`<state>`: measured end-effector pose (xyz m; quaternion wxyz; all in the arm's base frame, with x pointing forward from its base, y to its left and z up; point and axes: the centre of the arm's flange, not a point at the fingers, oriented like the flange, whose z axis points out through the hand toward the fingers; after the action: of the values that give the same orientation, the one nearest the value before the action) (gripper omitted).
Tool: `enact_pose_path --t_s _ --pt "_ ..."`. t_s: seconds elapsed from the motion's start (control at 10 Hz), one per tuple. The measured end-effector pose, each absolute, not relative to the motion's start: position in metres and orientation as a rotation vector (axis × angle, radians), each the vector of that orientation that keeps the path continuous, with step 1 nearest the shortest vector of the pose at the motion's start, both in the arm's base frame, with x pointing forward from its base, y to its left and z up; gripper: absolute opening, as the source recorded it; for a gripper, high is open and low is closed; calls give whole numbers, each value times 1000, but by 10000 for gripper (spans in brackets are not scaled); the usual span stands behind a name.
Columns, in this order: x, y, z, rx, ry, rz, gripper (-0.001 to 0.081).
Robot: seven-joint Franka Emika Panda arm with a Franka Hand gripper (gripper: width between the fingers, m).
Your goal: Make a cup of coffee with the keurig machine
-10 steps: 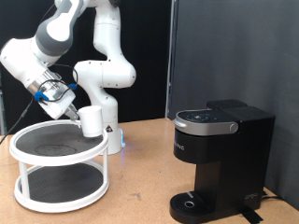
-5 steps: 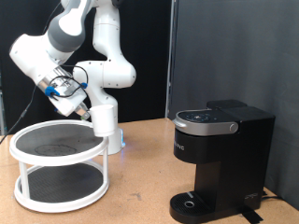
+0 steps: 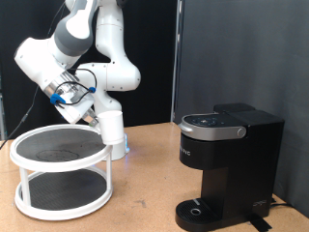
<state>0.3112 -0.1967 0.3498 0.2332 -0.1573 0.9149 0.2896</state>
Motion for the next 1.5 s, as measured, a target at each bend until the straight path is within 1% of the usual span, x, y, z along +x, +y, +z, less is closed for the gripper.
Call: enact_pose_path --t_s 0.4,0.9,1.5 --pt "356 -177 342 -393 2586 763 5" --pt "411 -141 330 -421 2576 750 4" --pt "443 -113 292 -460 2660 701 4"
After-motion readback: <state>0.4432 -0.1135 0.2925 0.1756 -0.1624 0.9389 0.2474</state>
